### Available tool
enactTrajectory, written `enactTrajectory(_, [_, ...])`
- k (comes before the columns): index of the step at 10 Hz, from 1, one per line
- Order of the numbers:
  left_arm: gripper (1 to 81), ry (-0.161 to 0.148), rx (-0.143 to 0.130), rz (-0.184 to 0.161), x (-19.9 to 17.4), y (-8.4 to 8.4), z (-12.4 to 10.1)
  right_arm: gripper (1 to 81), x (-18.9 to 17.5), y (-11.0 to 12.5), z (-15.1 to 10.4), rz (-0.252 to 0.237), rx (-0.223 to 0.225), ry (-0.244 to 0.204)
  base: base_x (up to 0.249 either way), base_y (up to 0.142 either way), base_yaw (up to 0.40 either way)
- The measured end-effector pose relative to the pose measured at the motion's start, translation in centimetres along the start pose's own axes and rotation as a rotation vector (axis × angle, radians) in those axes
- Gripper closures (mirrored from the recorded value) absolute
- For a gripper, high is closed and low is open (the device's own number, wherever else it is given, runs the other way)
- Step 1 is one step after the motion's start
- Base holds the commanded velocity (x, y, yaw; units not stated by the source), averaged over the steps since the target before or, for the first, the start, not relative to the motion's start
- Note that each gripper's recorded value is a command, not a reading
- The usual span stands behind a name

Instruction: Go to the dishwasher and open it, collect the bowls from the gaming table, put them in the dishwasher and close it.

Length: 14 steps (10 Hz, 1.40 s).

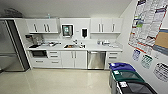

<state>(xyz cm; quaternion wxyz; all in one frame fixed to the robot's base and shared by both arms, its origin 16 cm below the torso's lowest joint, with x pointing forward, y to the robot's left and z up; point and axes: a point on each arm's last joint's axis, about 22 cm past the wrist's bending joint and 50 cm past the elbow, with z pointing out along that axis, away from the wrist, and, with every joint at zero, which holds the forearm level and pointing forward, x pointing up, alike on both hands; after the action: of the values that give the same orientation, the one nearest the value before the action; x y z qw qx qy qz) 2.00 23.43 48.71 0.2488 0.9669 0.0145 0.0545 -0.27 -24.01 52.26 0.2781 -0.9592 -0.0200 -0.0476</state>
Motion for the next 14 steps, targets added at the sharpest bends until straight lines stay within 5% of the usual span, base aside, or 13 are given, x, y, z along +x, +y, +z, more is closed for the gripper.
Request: enactTrajectory(14, [1.0,0.004,-0.001,0.001,0.25,0.07,0.05,1.0,0.19,-0.02,0.06,-0.001,0.000,0.002,0.189,0.000,0.000])
